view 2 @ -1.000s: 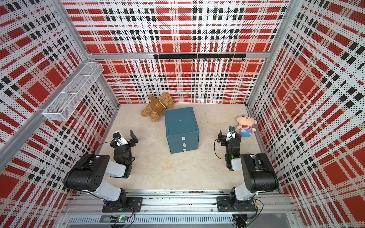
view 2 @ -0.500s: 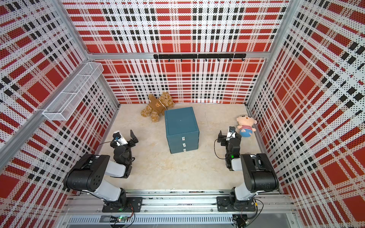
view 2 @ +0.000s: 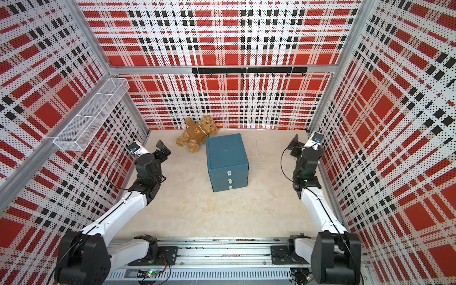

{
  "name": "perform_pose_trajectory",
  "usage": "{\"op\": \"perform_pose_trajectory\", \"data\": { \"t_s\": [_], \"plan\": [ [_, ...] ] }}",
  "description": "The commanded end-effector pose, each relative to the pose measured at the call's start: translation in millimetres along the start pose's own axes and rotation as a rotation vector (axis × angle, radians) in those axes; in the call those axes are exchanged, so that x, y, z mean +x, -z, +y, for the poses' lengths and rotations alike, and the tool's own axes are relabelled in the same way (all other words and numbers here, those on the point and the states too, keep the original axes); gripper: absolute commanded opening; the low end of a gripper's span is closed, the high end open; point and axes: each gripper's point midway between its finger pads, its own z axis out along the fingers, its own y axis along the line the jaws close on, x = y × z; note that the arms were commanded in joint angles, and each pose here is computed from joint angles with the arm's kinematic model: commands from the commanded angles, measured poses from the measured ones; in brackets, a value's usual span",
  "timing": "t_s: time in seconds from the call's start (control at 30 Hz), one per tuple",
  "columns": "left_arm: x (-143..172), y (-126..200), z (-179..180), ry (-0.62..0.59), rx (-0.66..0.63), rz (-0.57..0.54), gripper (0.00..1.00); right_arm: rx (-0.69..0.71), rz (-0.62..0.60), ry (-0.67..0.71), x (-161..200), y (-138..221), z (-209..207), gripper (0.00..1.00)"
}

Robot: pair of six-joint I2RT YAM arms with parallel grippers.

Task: Take the seed bags out of the drawer
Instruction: Open the drawer in the storage box.

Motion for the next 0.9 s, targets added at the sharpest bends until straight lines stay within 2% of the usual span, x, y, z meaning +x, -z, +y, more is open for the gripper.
{"op": "perform_pose_trajectory", "data": {
  "t_s": [0.0, 0.07, 0.17, 0.27, 0.37, 0.47, 0.6, 0.77, 0.87],
  "plan": [
    [36, 22, -14, 0.274, 0.09, 0.257, 0.77, 0.044, -0.008, -0.042, -10, 7, -11, 1.0],
    [34, 42, -35, 0.389, 0.165, 0.289, 0.73, 0.044, -0.004, -0.041, -8, 8, -12, 1.0],
    [39, 82, -79, 0.453, 0.301, 0.355, 0.67, 0.017, 0.047, -0.028, 16, 9, -1, 1.0],
    [53, 111, -116, 0.432, 0.387, 0.45, 0.6, -0.117, 0.09, -0.027, 32, 26, 49, 1.0],
    [74, 129, -137, 0.415, 0.402, 0.555, 0.56, -0.258, 0.126, -0.029, 44, 47, 100, 1.0],
    [93, 140, -144, 0.415, 0.404, 0.614, 0.56, -0.377, 0.187, -0.014, 65, 67, 147, 1.0],
    [101, 142, -148, 0.429, 0.404, 0.649, 0.56, -0.472, 0.241, 0.005, 86, 85, 186, 1.0],
    [103, 141, -141, 0.441, 0.381, 0.689, 0.59, -0.551, 0.267, 0.012, 95, 111, 206, 1.0],
    [103, 139, -131, 0.459, 0.37, 0.694, 0.59, -0.57, 0.245, -0.008, 83, 119, 207, 1.0]
  ]
}}
